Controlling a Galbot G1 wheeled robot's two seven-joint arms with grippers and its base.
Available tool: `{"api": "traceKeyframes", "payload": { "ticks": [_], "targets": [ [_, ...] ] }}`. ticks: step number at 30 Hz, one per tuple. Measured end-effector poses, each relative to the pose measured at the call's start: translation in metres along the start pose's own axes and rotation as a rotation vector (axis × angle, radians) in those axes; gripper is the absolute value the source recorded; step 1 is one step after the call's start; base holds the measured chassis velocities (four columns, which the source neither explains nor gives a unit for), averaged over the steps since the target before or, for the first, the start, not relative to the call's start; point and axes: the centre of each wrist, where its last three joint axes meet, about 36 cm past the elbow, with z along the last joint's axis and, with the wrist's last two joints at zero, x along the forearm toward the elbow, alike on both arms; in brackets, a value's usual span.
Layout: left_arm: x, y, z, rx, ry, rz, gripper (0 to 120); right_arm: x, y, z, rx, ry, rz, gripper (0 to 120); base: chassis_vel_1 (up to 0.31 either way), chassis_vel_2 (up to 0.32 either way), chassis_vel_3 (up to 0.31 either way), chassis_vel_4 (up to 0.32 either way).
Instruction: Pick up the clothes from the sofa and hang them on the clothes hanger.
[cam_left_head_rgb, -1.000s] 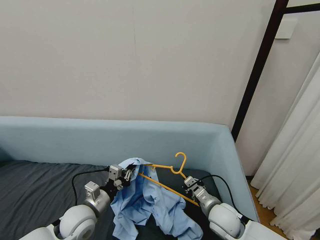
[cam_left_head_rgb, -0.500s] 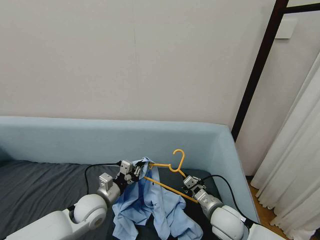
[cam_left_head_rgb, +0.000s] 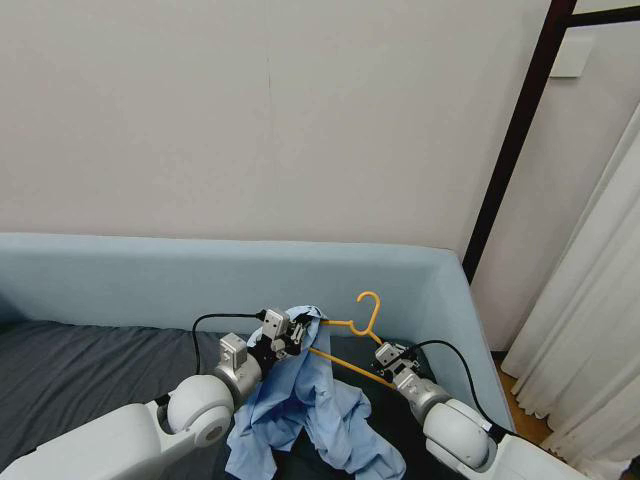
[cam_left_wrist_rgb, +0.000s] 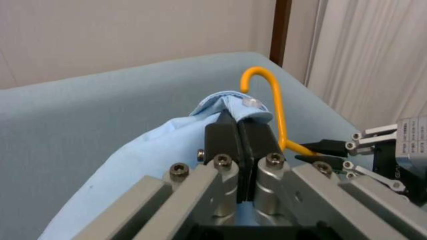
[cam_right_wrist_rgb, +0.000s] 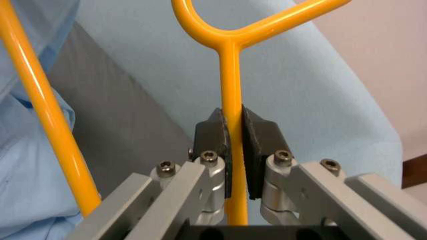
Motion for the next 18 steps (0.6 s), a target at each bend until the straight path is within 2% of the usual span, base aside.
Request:
{"api": "traceKeyframes", "payload": {
  "ticks": [5, 10, 18],
  "targets": [
    [-0.018, -0.003, 0.003, -0.022, 0.002, 0.017, 0, 0.005, 0.007, 0.0, 0.068, -0.043, 0.013, 4, 0.0, 0.0, 0.0, 0.0],
    [-0.032, -0.015, -0.001, -0.035, 0.008, 0.059, 0, 0.007, 0.007, 0.007, 0.104, -0.051, 0.016, 4, 0.0, 0.0, 0.0, 0.0],
    [-0.029, -0.028, 0.008, -0.04, 0.049, 0.099, 0, 0.013, 0.001, 0.002, 0.111, -0.081, 0.006, 4, 0.0, 0.0, 0.0, 0.0]
  ]
}}
